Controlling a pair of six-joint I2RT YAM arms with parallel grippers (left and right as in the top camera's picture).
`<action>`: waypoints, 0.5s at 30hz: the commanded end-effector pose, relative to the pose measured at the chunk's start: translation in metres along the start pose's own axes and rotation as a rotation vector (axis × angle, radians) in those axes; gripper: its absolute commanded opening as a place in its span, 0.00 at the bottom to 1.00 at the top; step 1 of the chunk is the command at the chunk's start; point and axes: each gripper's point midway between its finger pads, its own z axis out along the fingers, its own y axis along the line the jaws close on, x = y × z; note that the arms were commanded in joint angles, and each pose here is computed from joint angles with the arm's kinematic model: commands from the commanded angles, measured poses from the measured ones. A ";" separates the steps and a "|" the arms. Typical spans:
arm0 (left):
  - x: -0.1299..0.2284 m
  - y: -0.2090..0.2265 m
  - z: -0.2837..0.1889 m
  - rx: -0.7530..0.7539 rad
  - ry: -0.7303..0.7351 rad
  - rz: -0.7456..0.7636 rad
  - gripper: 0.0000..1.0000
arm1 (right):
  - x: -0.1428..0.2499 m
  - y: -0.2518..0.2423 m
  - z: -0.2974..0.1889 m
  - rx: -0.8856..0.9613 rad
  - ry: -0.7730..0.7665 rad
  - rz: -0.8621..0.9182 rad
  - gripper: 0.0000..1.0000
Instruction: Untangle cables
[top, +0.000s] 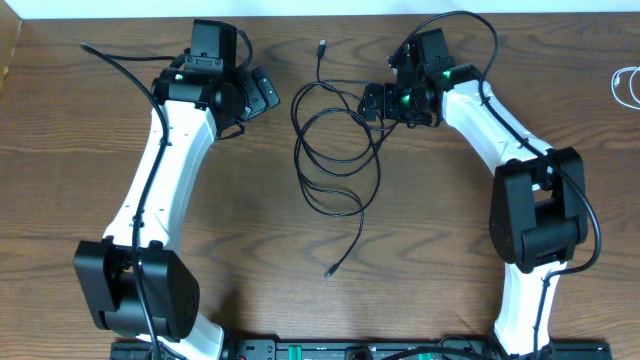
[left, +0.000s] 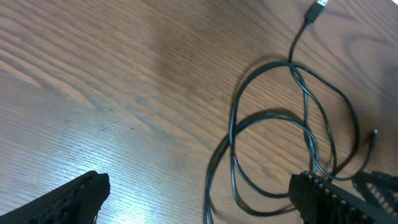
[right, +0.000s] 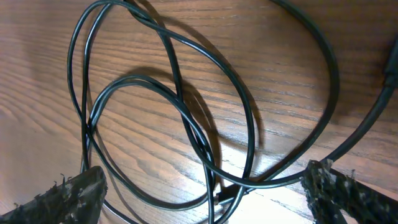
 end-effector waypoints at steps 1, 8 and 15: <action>0.006 -0.004 -0.003 0.028 0.022 0.000 0.98 | -0.013 0.017 -0.020 -0.031 -0.048 -0.052 0.99; 0.014 -0.004 -0.004 0.038 0.060 0.096 0.98 | -0.016 0.024 -0.030 -0.044 -0.065 -0.060 0.99; 0.013 -0.006 -0.022 0.059 0.028 0.197 0.98 | -0.017 0.023 -0.030 -0.043 -0.069 -0.067 0.99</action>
